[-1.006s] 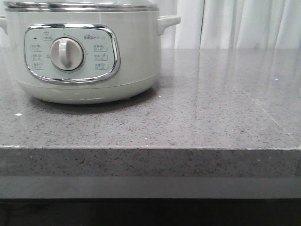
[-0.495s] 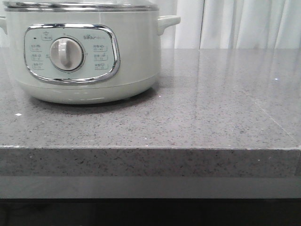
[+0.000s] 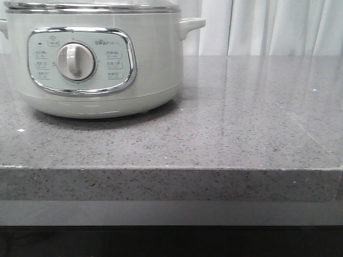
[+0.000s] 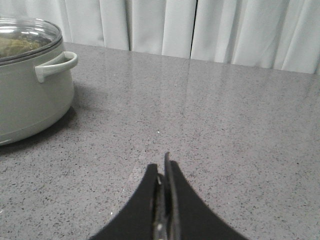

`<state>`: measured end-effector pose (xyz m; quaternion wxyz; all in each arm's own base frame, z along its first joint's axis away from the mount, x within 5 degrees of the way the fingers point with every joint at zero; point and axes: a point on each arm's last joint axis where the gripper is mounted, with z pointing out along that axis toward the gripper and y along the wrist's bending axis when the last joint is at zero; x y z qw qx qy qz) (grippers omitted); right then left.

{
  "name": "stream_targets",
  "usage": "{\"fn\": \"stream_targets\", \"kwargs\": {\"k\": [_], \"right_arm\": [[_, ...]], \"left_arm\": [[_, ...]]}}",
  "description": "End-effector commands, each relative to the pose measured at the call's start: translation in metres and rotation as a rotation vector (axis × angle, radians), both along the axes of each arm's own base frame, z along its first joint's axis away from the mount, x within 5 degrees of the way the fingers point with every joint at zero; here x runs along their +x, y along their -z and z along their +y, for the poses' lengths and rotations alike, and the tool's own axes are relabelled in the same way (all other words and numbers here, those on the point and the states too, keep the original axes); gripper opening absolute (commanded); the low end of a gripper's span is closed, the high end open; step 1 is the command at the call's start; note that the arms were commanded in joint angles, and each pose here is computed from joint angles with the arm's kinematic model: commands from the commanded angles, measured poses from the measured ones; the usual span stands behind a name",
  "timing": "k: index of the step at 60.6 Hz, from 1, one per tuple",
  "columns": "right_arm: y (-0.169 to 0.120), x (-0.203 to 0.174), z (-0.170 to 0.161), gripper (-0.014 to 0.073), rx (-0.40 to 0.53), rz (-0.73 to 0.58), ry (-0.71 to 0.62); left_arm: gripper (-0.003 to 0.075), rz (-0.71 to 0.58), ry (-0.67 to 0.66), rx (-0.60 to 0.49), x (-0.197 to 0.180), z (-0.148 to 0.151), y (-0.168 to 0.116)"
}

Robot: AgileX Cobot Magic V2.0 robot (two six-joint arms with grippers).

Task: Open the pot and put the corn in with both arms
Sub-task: 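Open the left gripper and withdraw it from the lid knob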

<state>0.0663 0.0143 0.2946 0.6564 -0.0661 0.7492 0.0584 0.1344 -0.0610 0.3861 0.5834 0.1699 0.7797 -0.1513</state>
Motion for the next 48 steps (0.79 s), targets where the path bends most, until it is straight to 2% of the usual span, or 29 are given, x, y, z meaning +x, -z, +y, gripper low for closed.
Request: {"fn": "stream_targets", "kwargs": {"k": [1,12,20,29,48], "right_arm": [[-0.015,0.001,-0.002,-0.0048,0.011,-0.099,0.027],[-0.015,0.001,-0.002,-0.0048,0.011,-0.099,0.027],[-0.015,0.001,-0.002,-0.0048,0.011,-0.099,0.027],[-0.015,0.001,-0.002,-0.0048,0.011,-0.099,0.027],[-0.015,0.001,-0.002,-0.0048,0.011,-0.099,0.027]], "left_arm": [[-0.0018,-0.145,-0.021,-0.078,-0.025,0.011,0.001],[-0.0018,-0.191,-0.023,-0.097,-0.064,0.026,0.040],[-0.0018,-0.232,-0.022,-0.113,-0.081,0.033,0.057],[-0.0018,-0.262,-0.022,-0.126,-0.092,0.037,0.067],[-0.0018,-0.269,-0.022,-0.128,-0.094,0.038,0.067]]}}
